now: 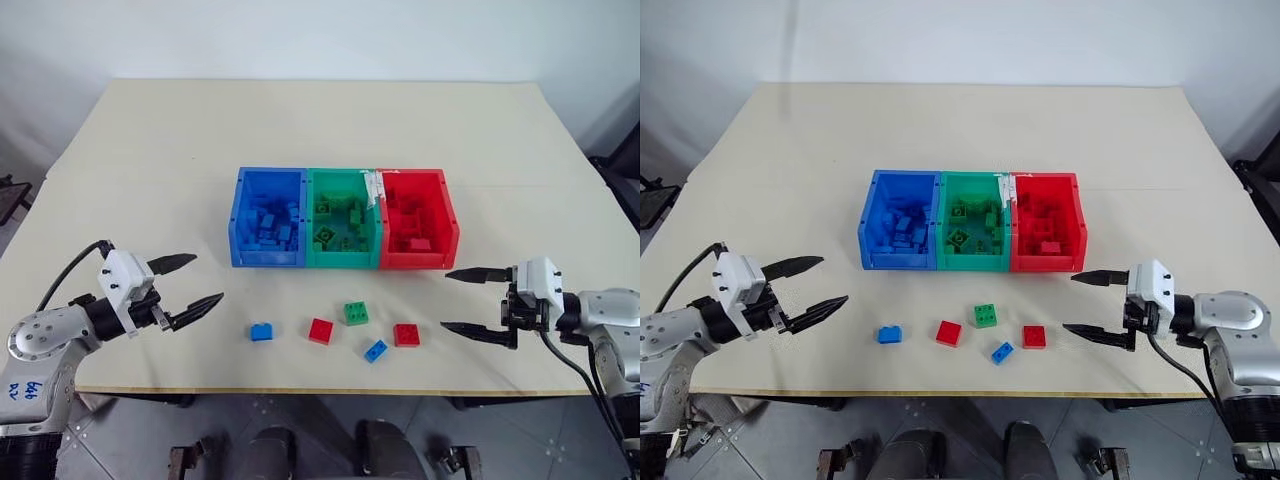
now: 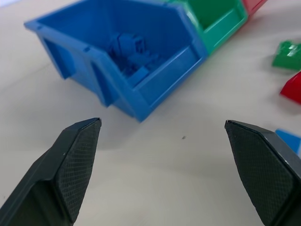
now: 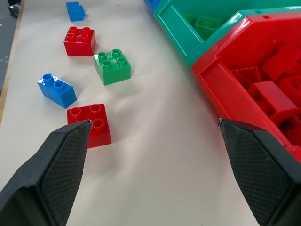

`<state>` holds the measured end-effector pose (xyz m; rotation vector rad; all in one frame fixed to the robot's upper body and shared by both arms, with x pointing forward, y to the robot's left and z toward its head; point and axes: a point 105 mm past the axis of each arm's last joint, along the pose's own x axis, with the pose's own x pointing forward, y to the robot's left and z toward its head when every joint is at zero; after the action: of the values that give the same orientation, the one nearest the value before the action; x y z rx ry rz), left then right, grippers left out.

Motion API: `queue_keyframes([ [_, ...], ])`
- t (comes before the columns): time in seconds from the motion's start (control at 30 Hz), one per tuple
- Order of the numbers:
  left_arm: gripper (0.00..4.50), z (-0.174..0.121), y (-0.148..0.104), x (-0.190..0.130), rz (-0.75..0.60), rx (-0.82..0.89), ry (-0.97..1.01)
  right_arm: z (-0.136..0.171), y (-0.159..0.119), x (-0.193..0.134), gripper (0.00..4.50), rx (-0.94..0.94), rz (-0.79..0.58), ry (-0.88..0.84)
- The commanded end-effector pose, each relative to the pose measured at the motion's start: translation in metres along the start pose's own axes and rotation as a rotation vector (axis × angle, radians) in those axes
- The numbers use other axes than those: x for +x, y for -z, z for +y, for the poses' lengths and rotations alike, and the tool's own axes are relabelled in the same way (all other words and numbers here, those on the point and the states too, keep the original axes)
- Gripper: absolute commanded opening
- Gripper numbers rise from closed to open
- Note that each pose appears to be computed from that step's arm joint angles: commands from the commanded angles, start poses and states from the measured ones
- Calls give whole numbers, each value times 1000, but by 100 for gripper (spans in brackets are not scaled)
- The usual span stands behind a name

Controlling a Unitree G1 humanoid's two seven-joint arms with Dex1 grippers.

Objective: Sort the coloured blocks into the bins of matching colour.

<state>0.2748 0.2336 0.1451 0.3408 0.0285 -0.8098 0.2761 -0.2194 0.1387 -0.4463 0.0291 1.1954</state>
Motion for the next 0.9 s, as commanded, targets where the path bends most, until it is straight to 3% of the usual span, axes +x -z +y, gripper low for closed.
queue_keyframes([
  [0.03, 448, -8, -5, 7, -16, 30, 40, -7, -6, -12, 450, -32, -13, 75],
  [0.17, 448, -27, -13, 21, -47, 27, 139, -9, -1, -33, 450, -6, 36, 129],
  [0.27, 448, -54, -27, 36, -99, -11, 269, -8, 10, -62, 450, 10, 118, 171],
  [0.4, 448, -91, -28, 48, -71, 36, 442, -1, 24, -79, 450, 6, 191, 178],
  [0.53, 448, -110, -32, 55, -78, 73, 534, 5, 20, -58, 450, -10, 153, 86],
  [0.7, 448, -105, -31, 50, -80, 79, 499, 18, 9, -16, 450, -4, 102, -104],
  [0.9, 448, -96, -16, 32, -18, 81, 419, 30, 22, 20, 450, 70, 225, -249],
])
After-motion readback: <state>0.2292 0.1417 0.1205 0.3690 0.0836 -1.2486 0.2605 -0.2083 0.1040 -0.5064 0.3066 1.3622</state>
